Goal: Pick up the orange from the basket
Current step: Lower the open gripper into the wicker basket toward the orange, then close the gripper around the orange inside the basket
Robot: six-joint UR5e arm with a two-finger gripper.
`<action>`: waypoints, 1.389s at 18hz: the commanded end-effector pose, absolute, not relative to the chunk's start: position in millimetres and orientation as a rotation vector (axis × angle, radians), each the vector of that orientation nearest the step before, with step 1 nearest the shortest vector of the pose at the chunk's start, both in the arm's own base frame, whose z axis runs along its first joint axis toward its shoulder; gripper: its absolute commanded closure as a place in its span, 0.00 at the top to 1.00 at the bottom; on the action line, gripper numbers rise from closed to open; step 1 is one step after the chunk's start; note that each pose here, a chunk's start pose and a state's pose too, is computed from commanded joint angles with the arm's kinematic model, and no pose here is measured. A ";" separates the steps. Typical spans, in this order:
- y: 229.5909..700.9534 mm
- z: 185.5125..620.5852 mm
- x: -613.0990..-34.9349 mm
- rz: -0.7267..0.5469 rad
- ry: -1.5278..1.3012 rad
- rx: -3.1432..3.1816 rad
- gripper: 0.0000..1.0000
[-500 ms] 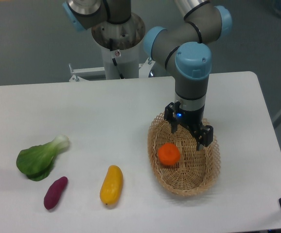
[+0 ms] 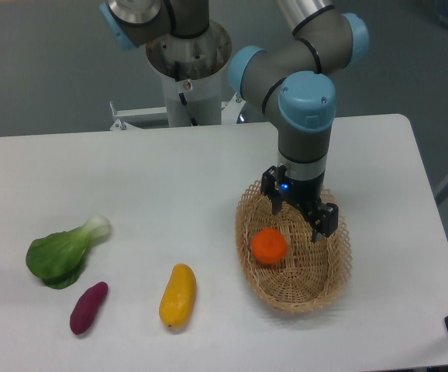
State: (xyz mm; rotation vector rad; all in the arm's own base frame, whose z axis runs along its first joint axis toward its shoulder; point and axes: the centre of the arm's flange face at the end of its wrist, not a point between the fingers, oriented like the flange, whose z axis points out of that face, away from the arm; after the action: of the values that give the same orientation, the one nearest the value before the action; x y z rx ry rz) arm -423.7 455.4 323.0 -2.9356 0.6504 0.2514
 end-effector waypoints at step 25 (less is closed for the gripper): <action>480.7 210.2 -389.1 0.254 1.055 -3.004 1.00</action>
State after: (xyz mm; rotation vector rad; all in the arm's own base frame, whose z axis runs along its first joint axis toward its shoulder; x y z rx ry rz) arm -389.1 480.7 210.2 -3.0042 1.0555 0.2545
